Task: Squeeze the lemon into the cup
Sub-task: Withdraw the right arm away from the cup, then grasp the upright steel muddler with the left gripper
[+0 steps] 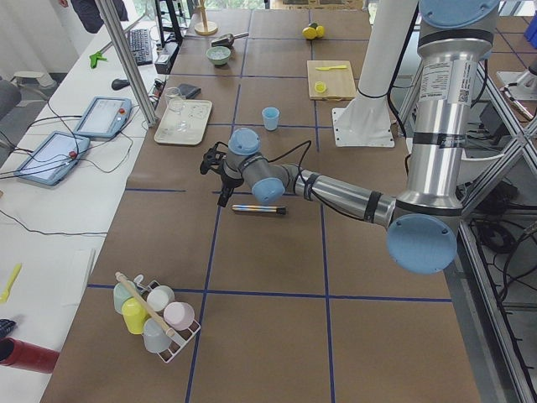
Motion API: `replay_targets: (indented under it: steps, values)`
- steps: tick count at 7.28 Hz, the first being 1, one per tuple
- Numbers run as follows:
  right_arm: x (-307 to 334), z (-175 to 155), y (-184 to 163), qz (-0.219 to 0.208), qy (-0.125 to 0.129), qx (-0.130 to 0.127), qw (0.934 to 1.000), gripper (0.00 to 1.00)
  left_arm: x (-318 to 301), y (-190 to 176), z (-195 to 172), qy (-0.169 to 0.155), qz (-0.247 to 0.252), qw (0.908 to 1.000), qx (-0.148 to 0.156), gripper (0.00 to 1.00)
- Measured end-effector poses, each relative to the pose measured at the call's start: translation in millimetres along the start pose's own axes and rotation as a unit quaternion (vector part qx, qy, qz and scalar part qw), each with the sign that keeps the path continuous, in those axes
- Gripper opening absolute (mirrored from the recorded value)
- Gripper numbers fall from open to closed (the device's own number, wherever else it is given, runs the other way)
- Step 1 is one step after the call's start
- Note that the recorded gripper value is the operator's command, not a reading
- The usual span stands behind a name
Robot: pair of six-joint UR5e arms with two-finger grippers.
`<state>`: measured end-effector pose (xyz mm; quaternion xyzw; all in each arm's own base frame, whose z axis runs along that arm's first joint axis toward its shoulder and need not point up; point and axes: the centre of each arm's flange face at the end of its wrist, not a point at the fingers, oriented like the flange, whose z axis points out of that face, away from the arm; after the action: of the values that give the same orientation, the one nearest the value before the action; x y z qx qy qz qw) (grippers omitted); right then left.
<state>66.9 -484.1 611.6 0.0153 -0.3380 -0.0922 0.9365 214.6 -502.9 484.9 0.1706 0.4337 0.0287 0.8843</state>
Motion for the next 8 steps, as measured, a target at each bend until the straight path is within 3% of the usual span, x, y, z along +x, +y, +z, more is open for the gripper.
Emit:
replay_targets:
  steps: [2, 6, 7, 8]
  values:
    - [4, 5, 8, 0.000, -0.001, 0.001, 1.0000, 1.00, 10, 13, 40, -0.018, -0.042, 0.9987, -0.021, 0.73]
    - [6, 10, 18, -0.001, -0.006, -0.001, 1.0000, 1.00, 26, 31, 101, -0.031, -0.032, 0.9967, -0.068, 0.71]
    - [7, 10, 18, -0.001, -0.007, 0.000, 1.0000, 1.00, 30, 34, 105, -0.031, -0.029, 0.9964, -0.073, 0.64]
    - [9, 10, 20, 0.001, -0.007, 0.000, 1.0000, 1.00, 32, 36, 107, -0.032, -0.028, 0.9963, -0.075, 0.50]
